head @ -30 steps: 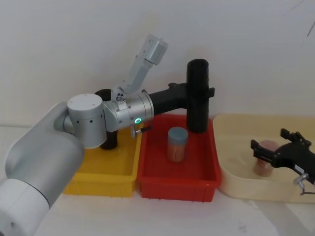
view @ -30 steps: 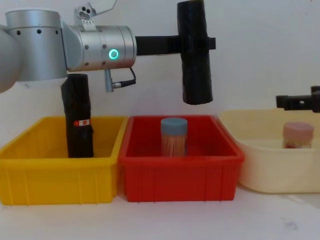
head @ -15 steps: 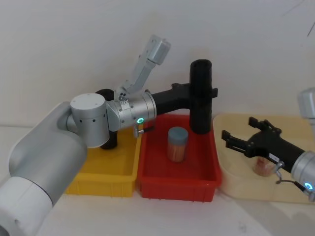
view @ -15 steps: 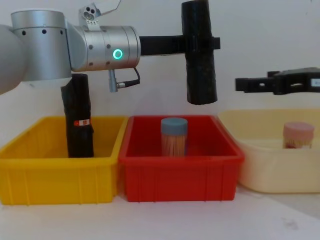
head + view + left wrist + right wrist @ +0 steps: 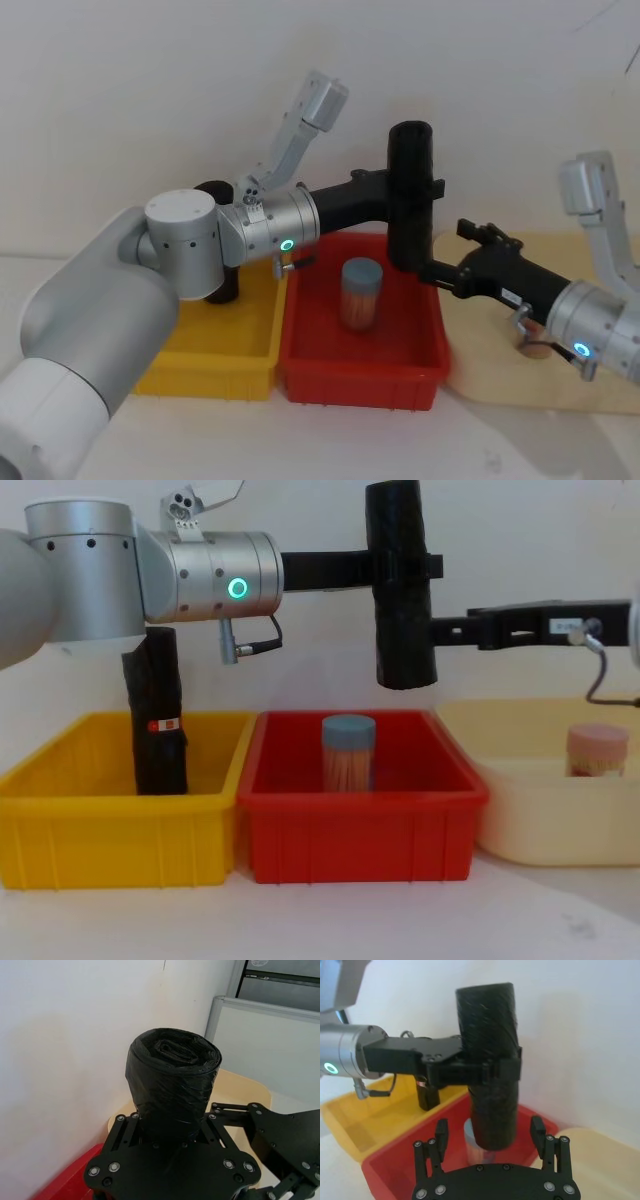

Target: Pick up the garbage bag with the one hand and transfer it to the other hand.

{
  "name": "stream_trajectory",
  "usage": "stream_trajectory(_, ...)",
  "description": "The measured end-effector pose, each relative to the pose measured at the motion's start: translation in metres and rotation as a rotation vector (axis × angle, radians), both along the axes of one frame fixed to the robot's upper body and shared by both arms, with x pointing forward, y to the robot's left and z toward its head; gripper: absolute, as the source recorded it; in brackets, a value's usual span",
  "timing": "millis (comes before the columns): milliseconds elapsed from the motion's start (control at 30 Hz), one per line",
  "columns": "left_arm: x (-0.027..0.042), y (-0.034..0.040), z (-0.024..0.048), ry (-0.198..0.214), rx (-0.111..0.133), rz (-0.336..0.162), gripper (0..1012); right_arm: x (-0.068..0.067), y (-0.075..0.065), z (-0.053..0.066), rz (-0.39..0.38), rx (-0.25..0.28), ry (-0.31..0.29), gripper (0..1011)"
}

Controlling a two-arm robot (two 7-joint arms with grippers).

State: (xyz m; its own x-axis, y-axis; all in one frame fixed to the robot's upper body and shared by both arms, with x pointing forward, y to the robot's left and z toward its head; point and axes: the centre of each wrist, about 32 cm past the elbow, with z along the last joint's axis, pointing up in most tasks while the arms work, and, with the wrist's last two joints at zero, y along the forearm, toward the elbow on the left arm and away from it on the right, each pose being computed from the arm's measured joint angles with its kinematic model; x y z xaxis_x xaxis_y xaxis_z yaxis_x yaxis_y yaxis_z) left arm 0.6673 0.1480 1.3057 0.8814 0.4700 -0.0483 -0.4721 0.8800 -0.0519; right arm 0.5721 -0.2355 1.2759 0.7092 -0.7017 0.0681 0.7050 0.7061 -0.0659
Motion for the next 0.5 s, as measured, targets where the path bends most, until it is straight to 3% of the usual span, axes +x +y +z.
stream_trajectory(500, 0.0003, -0.0001, 0.0001, 0.0, 0.0, -0.001, 393, 0.026, 0.025, -0.002, 0.047, 0.006, 0.021, 1000)
